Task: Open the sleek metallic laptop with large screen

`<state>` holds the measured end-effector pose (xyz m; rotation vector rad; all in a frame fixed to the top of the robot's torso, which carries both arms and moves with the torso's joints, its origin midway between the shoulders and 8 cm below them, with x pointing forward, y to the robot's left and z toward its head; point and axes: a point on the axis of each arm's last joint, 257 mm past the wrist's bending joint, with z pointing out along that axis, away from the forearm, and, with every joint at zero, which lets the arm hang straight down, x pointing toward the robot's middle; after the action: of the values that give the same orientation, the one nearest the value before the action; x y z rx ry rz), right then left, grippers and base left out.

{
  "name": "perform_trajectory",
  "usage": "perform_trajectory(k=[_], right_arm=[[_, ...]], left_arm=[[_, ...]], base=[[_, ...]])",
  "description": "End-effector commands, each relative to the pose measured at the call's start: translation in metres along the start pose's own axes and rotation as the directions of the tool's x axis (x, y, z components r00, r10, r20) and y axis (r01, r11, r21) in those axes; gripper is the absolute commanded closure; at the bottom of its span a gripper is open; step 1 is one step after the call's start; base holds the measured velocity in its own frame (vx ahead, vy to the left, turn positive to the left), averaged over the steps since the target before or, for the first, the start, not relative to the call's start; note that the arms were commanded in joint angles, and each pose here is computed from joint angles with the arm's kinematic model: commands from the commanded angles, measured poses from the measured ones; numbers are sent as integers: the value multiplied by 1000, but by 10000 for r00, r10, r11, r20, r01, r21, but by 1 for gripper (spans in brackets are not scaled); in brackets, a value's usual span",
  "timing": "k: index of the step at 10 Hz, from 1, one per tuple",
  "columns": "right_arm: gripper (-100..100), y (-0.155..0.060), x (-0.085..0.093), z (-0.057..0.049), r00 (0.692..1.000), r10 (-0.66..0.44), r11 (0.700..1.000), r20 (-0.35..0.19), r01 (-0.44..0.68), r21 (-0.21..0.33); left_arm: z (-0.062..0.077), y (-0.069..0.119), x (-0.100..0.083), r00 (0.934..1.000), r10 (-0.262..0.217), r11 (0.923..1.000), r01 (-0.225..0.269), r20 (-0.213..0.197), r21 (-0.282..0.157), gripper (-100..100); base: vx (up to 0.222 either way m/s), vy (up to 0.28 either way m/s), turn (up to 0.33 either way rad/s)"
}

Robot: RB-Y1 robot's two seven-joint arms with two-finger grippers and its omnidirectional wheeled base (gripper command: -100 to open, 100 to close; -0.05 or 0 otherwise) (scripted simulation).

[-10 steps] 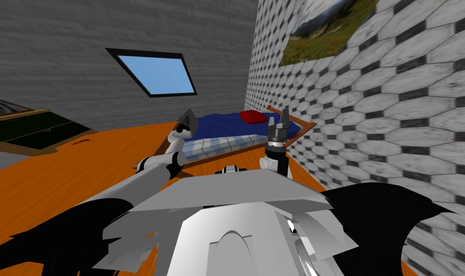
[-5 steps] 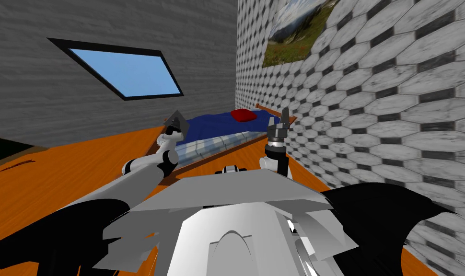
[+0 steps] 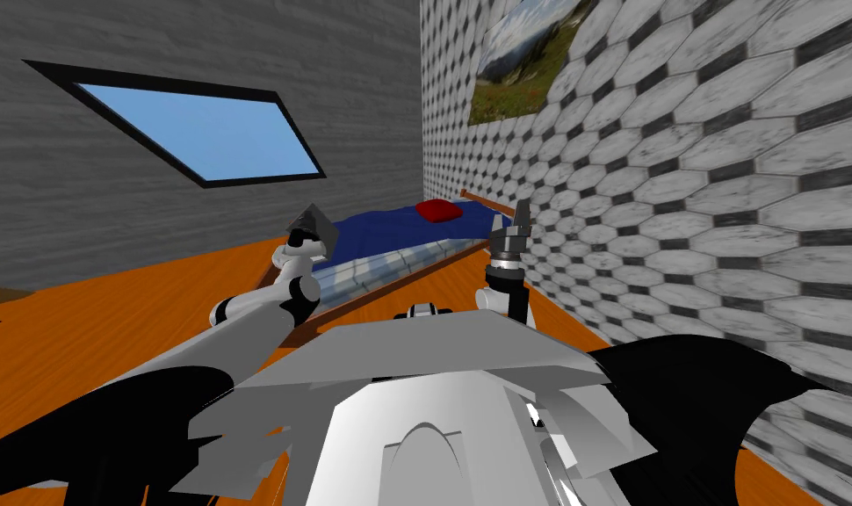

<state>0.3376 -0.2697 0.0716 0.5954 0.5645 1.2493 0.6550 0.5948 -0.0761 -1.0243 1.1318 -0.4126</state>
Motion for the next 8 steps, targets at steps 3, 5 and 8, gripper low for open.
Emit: perform_trajectory(k=[3,5,8], right_arm=[[0,0,0,0,10000,0,10000,0,0,0],[0,0,0,0,10000,2,10000,-1,-2,-1],[0,0,0,0,10000,3,10000,-1,-3,-2]], left_arm=[[-4,51,-29,9995,-32,9961,60,315,-884,-100],[-4,51,-30,9995,-36,9960,66,329,-886,-100],[-4,52,-82,9937,-37,9969,125,1123,-781,-100]], base=[[-17,0,-123],[-53,-4,-190],[-44,-15,-211]])
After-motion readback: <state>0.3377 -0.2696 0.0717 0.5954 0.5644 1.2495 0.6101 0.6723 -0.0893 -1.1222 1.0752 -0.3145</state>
